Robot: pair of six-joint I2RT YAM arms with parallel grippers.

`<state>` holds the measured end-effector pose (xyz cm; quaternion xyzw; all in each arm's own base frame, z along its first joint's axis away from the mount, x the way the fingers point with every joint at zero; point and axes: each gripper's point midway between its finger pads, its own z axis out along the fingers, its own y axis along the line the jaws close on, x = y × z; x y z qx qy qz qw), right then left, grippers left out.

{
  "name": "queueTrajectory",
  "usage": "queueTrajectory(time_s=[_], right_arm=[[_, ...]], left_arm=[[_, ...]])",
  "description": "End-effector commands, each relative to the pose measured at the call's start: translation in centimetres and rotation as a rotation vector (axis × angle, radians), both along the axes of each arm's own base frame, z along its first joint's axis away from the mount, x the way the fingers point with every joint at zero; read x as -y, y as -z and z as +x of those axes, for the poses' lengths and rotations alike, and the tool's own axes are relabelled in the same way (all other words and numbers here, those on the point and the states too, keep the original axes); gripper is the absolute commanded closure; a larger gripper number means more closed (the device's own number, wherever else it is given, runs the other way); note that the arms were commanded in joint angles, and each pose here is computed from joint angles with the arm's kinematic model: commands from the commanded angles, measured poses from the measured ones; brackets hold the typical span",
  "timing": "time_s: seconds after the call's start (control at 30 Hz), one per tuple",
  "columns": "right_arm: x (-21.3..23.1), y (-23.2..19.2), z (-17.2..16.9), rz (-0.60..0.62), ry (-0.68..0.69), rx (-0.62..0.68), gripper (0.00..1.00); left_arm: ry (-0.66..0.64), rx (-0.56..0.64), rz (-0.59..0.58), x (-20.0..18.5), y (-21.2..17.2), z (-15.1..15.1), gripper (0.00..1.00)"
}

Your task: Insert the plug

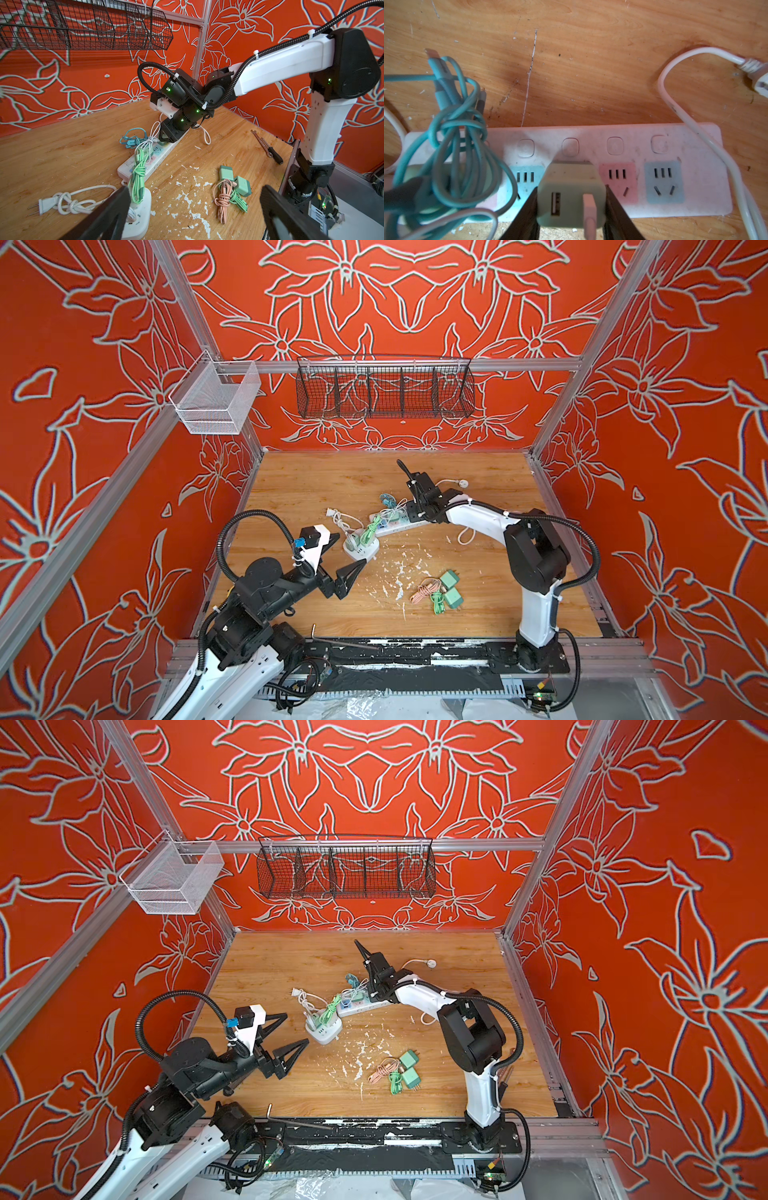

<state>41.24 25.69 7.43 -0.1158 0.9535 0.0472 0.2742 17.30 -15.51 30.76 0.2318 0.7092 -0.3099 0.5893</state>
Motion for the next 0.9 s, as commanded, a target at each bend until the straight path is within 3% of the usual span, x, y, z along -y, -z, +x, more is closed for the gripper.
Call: queueTrajectory(time_s=[0.0, 0.27, 0.63, 0.87], right_arm=[[0.6, 4.0, -6.6, -0.073, -0.06, -0.27, 0.45], [1.5, 0.5, -7.1, -0.061, -0.056, -0.211, 0.27], [4.5, -3.2, -13.0, 0.018, -0.098, -0.167, 0.18], [6.5, -2.9, -17.9, 0.016, -0.123, -0.247, 0.17]], left_arm=[[0.019, 0.009, -0.009, 0.4, -0.2, 0.1, 0.03], [0.019, 0.012, -0.003, 0.5, -0.3, 0.3, 0.03], [0.03, 0.007, 0.009, 0.8, -0.2, 0.7, 0.03], [0.05, 0.004, 0.021, 1.1, -0.2, 0.5, 0.03]])
